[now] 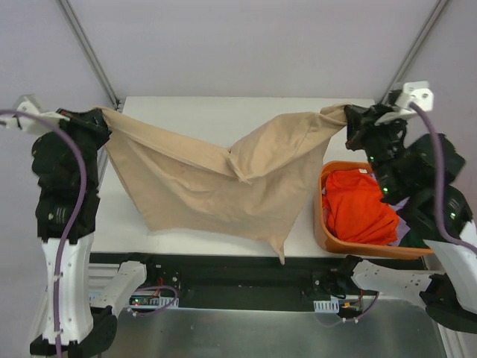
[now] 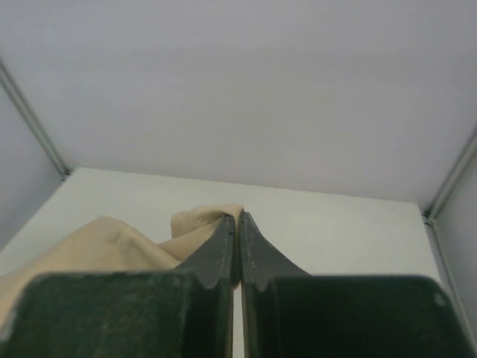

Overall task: Fold and stack the t-shirts
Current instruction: Flatten out the tshirt

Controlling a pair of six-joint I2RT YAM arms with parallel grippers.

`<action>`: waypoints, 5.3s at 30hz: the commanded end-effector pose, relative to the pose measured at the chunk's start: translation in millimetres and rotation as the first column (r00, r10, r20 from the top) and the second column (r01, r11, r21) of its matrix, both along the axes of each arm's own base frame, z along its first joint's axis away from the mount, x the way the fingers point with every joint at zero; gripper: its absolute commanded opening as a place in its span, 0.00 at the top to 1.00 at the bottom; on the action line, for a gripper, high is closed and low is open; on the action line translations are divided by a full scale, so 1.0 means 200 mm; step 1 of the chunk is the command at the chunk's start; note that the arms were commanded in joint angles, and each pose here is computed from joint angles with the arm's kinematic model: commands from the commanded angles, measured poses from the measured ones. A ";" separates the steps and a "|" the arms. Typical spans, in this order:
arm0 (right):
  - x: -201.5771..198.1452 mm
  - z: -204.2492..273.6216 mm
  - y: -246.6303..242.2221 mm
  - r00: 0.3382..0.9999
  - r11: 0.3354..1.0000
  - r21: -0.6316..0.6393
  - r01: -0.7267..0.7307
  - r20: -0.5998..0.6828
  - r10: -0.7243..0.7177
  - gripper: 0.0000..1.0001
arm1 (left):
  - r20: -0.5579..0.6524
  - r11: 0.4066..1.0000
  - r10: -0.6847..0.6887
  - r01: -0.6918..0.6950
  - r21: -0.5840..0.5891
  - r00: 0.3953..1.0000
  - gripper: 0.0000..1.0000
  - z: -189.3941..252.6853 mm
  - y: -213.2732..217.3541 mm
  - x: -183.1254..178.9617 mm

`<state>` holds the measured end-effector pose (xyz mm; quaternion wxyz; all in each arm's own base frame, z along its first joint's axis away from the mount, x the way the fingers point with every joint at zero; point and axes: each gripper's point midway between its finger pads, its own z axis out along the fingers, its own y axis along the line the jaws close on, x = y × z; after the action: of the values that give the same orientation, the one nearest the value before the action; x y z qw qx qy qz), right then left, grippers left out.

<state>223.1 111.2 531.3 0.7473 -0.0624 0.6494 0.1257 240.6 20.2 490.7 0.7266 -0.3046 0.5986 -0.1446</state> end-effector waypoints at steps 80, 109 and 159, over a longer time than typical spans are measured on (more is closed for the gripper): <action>0.53 -2.37 1.17 0.558 0.877 -0.458 -0.143 -0.770 -0.311 0.64 | -0.975 0.993 -0.063 -0.088 -0.083 0.214 0.01 -2.35 0.11 0.19; 0.20 -2.07 1.18 0.718 0.957 -0.274 -0.096 -0.684 -0.124 0.62 | -0.963 0.992 -0.035 -0.108 -0.066 0.268 0.01 -2.28 0.13 0.18; -0.31 -2.06 0.84 0.787 0.967 -0.128 0.218 -0.564 -0.252 0.22 | -0.958 0.991 0.010 -0.129 -0.028 0.286 0.01 -2.24 0.16 0.16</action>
<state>144.8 294.5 70.3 0.4685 0.0746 0.8774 0.0714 275.5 50.6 33.5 0.2012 -0.3828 0.8996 0.0604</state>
